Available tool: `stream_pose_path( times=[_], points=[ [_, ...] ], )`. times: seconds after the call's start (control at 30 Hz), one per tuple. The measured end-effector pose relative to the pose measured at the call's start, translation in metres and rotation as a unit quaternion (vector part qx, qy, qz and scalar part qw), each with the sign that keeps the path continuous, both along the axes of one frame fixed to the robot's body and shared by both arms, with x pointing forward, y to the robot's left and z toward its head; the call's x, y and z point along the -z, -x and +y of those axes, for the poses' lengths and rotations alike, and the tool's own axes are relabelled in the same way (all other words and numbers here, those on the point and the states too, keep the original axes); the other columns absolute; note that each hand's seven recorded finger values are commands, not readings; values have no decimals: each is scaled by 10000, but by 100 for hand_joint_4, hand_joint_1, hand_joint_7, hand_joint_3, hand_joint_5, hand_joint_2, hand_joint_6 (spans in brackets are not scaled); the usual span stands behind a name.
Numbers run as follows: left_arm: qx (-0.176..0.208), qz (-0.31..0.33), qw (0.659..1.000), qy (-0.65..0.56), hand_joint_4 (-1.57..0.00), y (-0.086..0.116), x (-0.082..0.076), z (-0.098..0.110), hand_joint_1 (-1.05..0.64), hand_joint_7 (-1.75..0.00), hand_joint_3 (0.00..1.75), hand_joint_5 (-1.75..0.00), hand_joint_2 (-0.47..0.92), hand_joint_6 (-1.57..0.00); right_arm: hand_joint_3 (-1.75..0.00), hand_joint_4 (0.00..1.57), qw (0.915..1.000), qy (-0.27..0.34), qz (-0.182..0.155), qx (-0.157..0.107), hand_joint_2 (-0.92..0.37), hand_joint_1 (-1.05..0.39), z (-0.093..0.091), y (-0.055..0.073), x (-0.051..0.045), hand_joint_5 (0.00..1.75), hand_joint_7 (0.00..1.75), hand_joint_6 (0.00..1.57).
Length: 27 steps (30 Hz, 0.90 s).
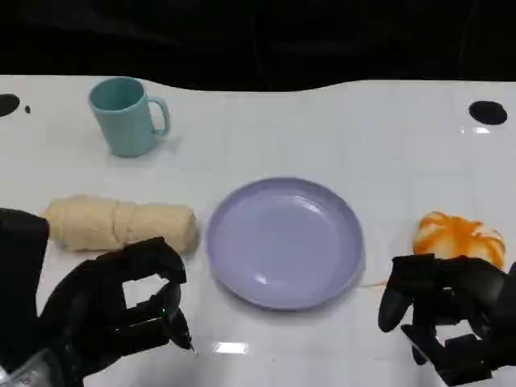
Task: Grasp the towel on the left side of the plate with the left hand and place it into the plate.
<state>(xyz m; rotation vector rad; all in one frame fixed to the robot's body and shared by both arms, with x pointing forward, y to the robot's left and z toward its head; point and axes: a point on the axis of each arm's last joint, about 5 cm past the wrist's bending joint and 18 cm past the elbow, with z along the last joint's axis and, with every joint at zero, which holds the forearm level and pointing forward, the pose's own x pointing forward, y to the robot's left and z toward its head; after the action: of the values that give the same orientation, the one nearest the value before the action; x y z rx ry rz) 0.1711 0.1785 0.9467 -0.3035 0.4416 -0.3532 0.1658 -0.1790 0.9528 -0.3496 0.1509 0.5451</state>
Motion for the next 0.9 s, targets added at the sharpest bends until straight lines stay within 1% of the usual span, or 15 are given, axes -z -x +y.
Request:
stream_pose_path(
  times=[0.67, 0.77, 0.8, 0.83, 0.87, 0.9],
  points=[
    [-6, -31, 10000, -10, -78, -13, -15, 2, -8, -175, 124, -175, 60, -65, -110, 70, 10000, 23, -10, 0, -57, 5, 3, -2, -1, 168, 142, 70],
    [-13, -32, 10000, -10, -77, -13, -15, 4, -8, -173, 118, -175, 64, -62, -110, 70, 10000, 22, -10, 0, -57, 5, 3, -2, -1, 168, 143, 70],
    [-26, -35, 10000, -8, -75, -13, -16, 8, -8, -170, 117, -175, 65, -62, -110, 70, 10000, 20, -10, 0, -56, 6, 4, -2, -1, 168, 143, 70],
    [-42, -42, 10000, -7, -73, -13, -17, 14, -8, -162, 114, -175, 66, -64, -110, 70, 10000, 19, -9, -1, -56, 5, 4, -2, -1, 168, 143, 70],
    [-65, -76, 9999, 0, -71, -14, -17, 18, -7, -153, 112, -173, 66, -65, -110, 70, 10000, 17, -8, -3, -56, 5, 6, -2, 0, 168, 143, 70],
    [-95, -153, 9998, 5, -69, -16, -21, 21, -7, -141, 111, -168, 65, -66, -110, 70, 10000, 14, -6, -9, -56, 5, 9, -1, 1, 168, 143, 70]
  ],
)
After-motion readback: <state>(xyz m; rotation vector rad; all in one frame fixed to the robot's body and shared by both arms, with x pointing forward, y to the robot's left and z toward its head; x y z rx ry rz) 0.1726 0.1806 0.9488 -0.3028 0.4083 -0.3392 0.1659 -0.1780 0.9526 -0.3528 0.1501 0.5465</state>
